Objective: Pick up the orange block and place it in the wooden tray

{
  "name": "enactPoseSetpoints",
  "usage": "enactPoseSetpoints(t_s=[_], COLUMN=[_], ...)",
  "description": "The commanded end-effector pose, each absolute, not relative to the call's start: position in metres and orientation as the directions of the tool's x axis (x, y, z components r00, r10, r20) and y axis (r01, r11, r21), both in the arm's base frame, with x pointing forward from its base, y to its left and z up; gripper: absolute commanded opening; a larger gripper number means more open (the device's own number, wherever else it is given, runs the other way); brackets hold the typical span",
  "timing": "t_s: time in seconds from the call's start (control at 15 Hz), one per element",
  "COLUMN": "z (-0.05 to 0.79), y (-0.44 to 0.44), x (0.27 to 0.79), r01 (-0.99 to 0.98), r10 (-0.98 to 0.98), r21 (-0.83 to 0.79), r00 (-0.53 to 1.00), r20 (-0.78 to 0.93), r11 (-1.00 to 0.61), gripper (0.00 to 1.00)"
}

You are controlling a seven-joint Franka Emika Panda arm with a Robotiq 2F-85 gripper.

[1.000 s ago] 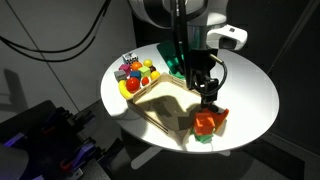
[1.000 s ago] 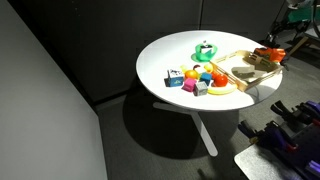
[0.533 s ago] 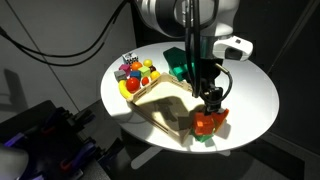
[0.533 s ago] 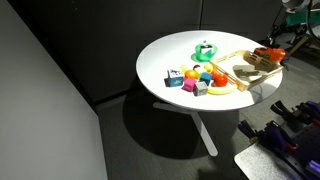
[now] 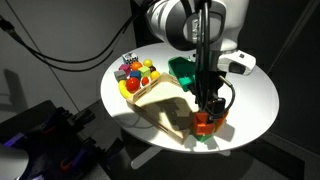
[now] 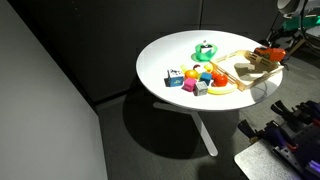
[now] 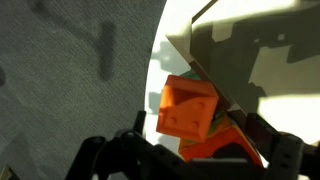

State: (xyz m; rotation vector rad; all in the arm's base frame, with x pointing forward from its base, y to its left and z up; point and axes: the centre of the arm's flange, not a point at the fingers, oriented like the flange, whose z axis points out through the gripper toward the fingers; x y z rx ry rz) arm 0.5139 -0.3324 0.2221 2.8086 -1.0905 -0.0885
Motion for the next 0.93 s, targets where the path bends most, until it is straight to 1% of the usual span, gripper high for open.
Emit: enactPoseSetpoints(t_s=[0.0,0.4,0.47,0.53,0.8,0.87], z=[0.212,0.196,0.195,0.193,0.194,0.200], y=[-0.342,-0.343,-0.343,-0.343,-0.340,-0.337], x=[0.522,0.520,0.520,0.520,0.519,0.519], r01=[-0.680,-0.674,-0.675,-0.673,-0.666,-0.660], r10=[-0.687,-0.684,-0.685,-0.683,-0.677,-0.670], r21=[0.134,0.150,0.152,0.154,0.158,0.153], r00=[0.726,0.729,0.729,0.731,0.736,0.741], r20=[-0.010,-0.019,-0.019,-0.018,-0.021,-0.027], r11=[-0.721,-0.723,-0.722,-0.724,-0.729,-0.736], gripper=[1.00,1.00,0.75,0.74,0.41,0.34])
